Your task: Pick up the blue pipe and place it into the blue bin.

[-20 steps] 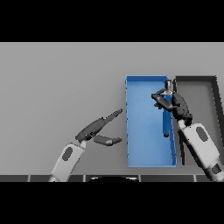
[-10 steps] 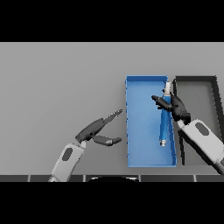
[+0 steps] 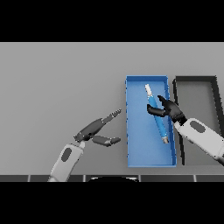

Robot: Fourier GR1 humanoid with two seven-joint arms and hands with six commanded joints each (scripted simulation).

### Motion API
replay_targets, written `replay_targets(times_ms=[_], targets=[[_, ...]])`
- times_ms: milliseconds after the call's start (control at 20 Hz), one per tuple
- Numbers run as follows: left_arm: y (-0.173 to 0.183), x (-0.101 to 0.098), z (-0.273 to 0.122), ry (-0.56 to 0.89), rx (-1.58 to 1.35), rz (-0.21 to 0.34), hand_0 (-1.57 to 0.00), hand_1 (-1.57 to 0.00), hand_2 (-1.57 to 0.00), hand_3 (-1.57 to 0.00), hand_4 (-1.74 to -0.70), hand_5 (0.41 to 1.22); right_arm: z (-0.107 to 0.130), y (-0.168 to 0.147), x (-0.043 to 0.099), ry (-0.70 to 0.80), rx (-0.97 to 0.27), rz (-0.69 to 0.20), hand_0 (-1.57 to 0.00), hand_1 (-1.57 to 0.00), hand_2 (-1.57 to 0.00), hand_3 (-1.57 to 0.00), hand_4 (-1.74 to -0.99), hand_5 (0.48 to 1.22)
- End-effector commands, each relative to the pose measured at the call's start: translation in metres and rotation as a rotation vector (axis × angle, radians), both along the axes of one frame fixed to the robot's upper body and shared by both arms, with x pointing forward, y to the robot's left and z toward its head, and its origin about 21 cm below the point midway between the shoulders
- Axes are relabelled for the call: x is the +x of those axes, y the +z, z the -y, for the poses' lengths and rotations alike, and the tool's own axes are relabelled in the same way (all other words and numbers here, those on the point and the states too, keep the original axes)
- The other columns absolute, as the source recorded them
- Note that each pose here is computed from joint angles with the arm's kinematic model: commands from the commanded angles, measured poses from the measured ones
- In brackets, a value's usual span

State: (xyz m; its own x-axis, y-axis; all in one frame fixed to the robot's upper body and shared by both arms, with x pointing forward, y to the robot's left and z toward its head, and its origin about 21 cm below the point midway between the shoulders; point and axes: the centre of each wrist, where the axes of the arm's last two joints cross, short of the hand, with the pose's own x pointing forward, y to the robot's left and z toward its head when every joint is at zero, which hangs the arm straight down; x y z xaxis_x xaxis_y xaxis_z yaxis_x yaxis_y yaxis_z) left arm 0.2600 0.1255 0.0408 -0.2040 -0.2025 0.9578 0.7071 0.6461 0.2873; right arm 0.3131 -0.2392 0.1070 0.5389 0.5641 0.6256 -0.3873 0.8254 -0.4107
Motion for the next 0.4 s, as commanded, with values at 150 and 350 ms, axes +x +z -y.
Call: replay_targets(times_ms=[150,350], targets=[[0.000,0.000,0.006,0.001,0.004,-0.004,0.00,0.00,0.00,0.00,-0.93,0.495,0.002,0.002,-0.003,0.033,-0.023,-0.001,-0.02,-0.02,-0.02,0.00,-1.084,0.714],[0.010,0.006,0.013,0.006,0.000,0.003,0.00,0.00,0.00,0.00,-0.93,0.495,-0.002,0.003,-0.003,0.065,-0.019,0.006,-0.02,-0.02,-0.02,0.00,-1.084,0.714]])
